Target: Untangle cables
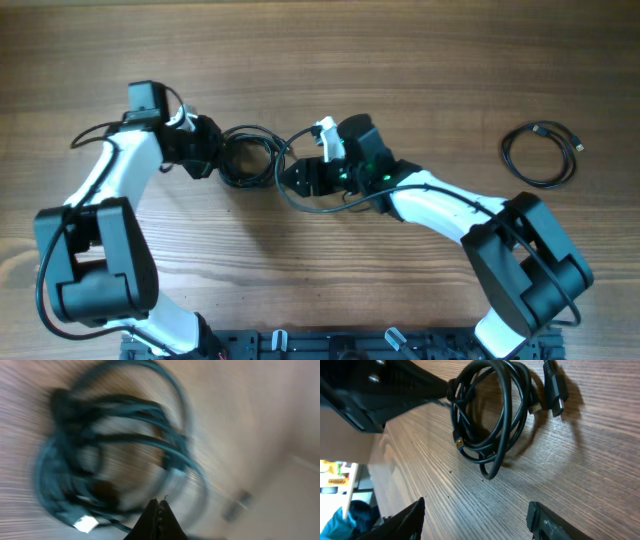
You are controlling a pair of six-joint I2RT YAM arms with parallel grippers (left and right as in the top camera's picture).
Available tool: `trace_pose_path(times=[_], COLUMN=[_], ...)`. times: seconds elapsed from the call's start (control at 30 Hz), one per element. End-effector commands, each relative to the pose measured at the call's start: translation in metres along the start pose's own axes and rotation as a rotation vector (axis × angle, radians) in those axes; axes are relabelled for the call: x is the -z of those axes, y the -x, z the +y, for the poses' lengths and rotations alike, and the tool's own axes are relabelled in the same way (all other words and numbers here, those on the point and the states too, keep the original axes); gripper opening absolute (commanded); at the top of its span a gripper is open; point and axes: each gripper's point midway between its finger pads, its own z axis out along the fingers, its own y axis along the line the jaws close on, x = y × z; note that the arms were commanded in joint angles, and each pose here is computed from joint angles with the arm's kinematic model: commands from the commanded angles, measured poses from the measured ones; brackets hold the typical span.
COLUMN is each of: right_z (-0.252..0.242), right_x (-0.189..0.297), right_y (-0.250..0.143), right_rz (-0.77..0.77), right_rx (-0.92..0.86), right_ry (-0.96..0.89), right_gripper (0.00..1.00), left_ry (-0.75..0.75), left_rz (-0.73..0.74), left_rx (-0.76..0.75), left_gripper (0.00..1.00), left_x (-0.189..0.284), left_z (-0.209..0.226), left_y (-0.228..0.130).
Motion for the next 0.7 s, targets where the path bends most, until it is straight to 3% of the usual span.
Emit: trace_pose_path(times=[0.0, 0.2, 0.4, 0.67], right_z=[-0.021, -0.051, -0.085, -0.140], right_x=[-0.004, 0.001, 0.021, 0.058], right_y=[0.003, 0.000, 0.006, 0.004], right_rz=[-0.033, -0.052, -0.055, -0.056], right_rx=[-0.032, -0.070, -0.161, -0.353], right_ry=[-0.085, -0.239, -0.306, -0.423], right_gripper=[0.69, 0.74, 0.73, 0.75], left_ry=[0.277, 0.387, 0.431, 0.190], left_rz=[-0.199, -0.219, -0.093, 0.284], left_rx=[-0.079, -0.159, -0.267, -0.494], left_gripper=[0.04, 0.04, 0.04, 0.04], left_x=[-0.009, -0.048, -0.093, -0.107], left_z=[0.016, 0.003, 0.006, -0.026], left_y=[0.005, -0.032, -0.078, -0.158])
